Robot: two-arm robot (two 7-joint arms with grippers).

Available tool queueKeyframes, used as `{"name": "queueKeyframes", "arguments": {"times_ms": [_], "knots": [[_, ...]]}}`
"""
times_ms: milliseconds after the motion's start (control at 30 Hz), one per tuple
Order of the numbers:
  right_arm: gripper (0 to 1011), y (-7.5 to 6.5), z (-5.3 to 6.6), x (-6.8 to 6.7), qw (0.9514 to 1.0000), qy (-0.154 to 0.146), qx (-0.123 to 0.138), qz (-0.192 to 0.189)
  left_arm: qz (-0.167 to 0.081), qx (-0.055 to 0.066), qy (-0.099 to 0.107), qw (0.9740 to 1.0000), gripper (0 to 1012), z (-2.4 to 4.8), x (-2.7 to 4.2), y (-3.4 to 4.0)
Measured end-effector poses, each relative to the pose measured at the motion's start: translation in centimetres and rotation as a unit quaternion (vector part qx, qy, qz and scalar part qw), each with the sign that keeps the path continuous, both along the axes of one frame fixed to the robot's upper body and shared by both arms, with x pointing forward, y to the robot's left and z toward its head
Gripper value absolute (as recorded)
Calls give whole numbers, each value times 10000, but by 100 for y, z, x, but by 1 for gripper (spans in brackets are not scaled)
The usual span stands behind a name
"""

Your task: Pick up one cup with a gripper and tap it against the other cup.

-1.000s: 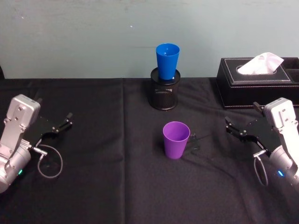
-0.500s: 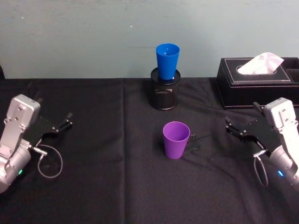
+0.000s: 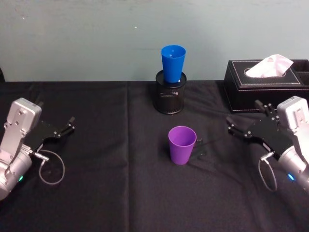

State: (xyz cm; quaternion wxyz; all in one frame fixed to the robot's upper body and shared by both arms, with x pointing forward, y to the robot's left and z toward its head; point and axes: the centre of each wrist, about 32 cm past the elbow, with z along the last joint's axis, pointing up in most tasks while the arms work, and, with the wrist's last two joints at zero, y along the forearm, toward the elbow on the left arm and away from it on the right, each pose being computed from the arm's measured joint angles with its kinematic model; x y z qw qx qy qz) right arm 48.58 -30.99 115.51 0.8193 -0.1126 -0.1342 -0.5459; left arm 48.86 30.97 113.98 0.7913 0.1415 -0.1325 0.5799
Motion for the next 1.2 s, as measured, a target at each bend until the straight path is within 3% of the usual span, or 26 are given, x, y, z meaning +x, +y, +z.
{"name": "queueKeyframes", "arguments": {"times_ms": [133, 267, 400, 433, 500, 533, 767, 1067, 1200], "knots": [[1003, -30, 16, -75, 9990, 192, 181, 360, 0, 0, 0, 10000, 1000, 0, 0, 0], [1003, -87, -10, -203, 9945, 472, 392, 849, 0, 1, 0, 10000, 1000, 0, 0, 0], [1003, -125, -61, -291, 9861, 716, 487, 1421, 0, 0, 0, 10000, 1000, 0, 0, 0], [1003, -122, -87, -308, 9819, 796, 502, 1643, 0, 0, 0, 10000, 1000, 0, 0, 0], [1003, -118, -102, -313, 9799, 834, 508, 1740, 0, 0, 0, 10000, 1000, 0, 0, 0], [1003, -105, -145, -318, 9751, 926, 513, 1948, 0, 0, 0, 10000, 1000, 0, 0, 0], [1003, -24, -252, -218, 9665, 1060, 619, 2254, 0, 0, 0, 10000, 1000, 0, 0, 0], [1003, 109, -379, 21, 9611, 1116, 757, 2410, 0, 0, 0, 10000, 1000, 0, 0, 0], [1003, 165, -401, 116, 9611, 1097, 774, 2414, 0, 0, 0, 10000, 1000, 0, 0, 0]]}}
